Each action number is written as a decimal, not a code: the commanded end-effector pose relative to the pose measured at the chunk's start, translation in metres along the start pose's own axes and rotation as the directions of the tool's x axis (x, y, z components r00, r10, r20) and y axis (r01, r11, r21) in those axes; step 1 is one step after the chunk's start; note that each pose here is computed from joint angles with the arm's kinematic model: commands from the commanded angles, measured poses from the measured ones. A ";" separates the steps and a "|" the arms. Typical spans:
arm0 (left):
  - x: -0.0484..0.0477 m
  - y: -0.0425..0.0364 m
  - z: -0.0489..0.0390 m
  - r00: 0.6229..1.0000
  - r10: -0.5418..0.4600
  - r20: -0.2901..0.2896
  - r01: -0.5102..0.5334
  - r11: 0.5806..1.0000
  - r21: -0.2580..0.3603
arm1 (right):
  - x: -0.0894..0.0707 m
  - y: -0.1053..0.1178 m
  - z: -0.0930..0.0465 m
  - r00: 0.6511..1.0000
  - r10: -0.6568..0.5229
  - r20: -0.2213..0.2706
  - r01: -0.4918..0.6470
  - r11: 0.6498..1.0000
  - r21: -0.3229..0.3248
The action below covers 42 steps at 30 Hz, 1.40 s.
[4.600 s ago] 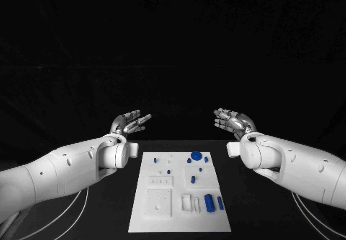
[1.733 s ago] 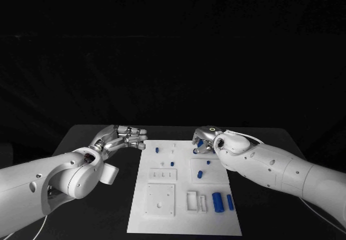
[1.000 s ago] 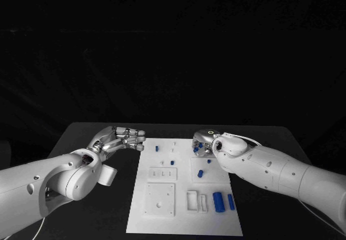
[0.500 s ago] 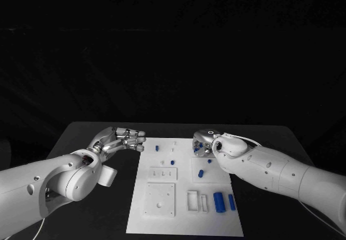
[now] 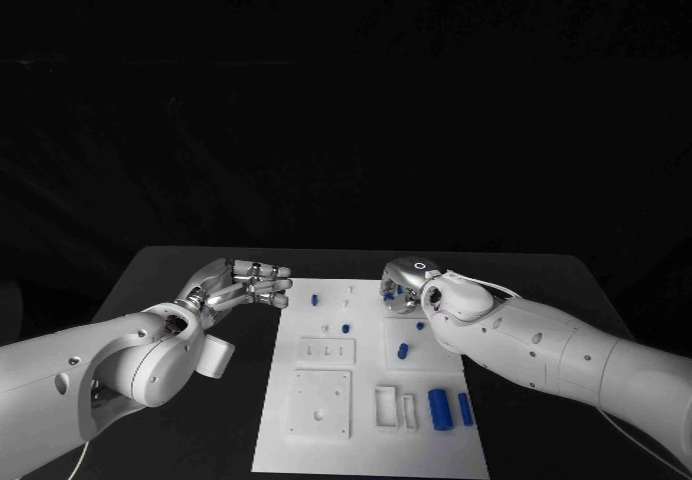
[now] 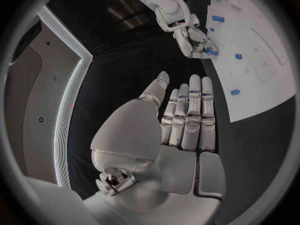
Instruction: Assemble the parts on the task board
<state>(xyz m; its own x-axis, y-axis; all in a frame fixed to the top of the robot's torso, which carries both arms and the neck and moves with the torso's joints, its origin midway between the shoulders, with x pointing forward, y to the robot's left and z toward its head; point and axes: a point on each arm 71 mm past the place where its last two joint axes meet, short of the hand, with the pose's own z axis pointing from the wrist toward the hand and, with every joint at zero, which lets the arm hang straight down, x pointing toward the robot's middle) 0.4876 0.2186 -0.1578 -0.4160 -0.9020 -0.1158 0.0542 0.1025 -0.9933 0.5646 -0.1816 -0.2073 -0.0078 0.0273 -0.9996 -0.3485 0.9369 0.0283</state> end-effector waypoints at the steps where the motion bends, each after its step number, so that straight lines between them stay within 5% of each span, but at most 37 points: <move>1: 0.0021 -0.0014 0.0008 1.000 -0.006 -0.017 0.006 1.000 0.006 | -0.009 0.007 0.003 0.997 -0.004 0.077 0.003 1.000 0.011; 22: 0.0095 -0.0017 0.0070 0.999 -0.010 -0.034 0.010 1.000 0.006 | -0.015 0.051 0.027 0.984 0.025 0.178 -0.024 1.000 -0.006; 42: 0.0118 -0.0058 0.0092 0.999 -0.009 -0.041 0.009 1.000 0.012 | -0.010 0.057 0.035 0.986 0.021 0.166 -0.021 1.000 0.001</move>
<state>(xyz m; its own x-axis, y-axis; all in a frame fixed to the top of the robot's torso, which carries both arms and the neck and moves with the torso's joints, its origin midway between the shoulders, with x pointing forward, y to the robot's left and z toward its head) 0.4913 0.2066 -0.1552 -0.4364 -0.8926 -0.1138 0.0567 0.0990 -0.9935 0.5774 -0.1167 -0.1958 0.1332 0.1148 -0.9844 -0.3431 0.9372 0.0628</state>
